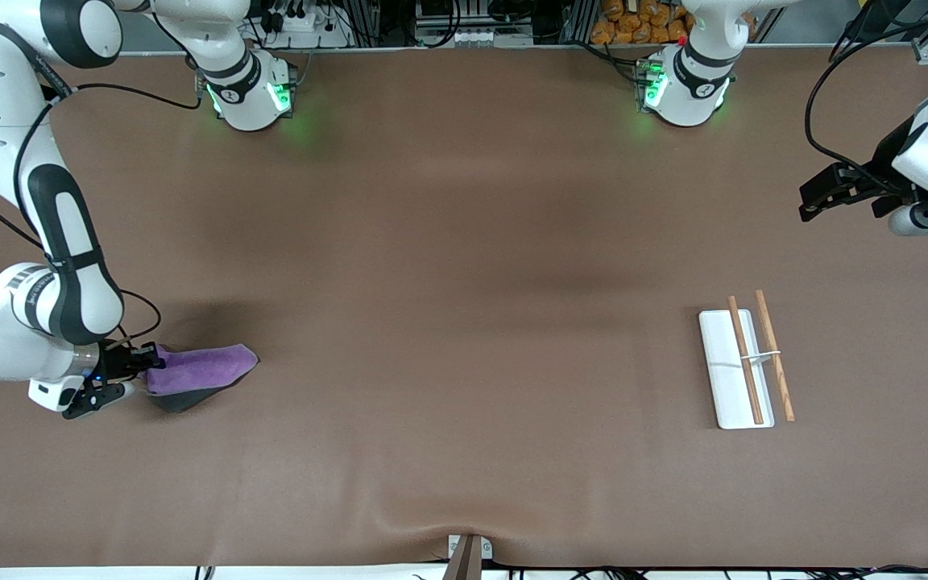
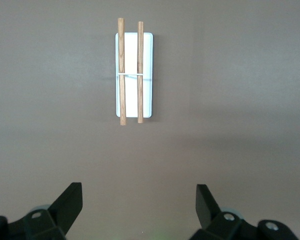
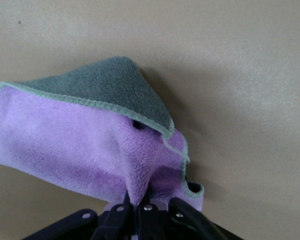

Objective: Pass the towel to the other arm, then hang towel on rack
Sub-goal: 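Close the right gripper on the towel corner and lift it, then carry the towel toward the middle while the left gripper reaches over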

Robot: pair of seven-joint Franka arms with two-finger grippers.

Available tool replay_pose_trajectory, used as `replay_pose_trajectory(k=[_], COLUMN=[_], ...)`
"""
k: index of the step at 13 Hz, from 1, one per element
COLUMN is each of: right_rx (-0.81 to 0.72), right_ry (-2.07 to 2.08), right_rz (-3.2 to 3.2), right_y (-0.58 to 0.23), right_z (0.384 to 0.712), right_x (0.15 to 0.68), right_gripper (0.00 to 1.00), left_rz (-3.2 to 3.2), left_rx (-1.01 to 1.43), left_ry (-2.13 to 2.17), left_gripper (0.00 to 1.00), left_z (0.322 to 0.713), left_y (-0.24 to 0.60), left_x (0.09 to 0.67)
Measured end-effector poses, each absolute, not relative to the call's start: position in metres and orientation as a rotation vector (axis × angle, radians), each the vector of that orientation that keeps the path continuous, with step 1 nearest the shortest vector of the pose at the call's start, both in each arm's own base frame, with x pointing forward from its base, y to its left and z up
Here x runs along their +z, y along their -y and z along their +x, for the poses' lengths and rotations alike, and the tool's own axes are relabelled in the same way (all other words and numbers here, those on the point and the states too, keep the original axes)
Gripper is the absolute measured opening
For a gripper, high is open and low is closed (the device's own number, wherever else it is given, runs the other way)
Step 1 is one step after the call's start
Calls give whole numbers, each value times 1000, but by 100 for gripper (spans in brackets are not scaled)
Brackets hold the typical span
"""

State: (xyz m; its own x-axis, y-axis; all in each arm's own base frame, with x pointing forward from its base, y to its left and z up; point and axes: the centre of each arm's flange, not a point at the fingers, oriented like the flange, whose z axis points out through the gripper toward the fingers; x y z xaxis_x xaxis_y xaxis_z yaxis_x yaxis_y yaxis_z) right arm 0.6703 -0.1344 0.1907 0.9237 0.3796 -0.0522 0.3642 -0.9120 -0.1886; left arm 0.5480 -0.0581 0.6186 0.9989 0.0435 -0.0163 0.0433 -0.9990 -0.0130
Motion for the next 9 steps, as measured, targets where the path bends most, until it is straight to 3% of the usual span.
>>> replay_pose_trajectory(k=[3, 9], right_rx=[69, 36], right_ry=[641, 865], right_rz=[-2909, -2876], right_y=[136, 99], right_z=[682, 720], right_x=[211, 317], right_gripper=[3, 3], left_rz=[-3128, -3128], left_rx=[27, 29], left_ry=[68, 68], left_gripper=[100, 100], left_z=[548, 548], left_y=[58, 58], left_x=[618, 618])
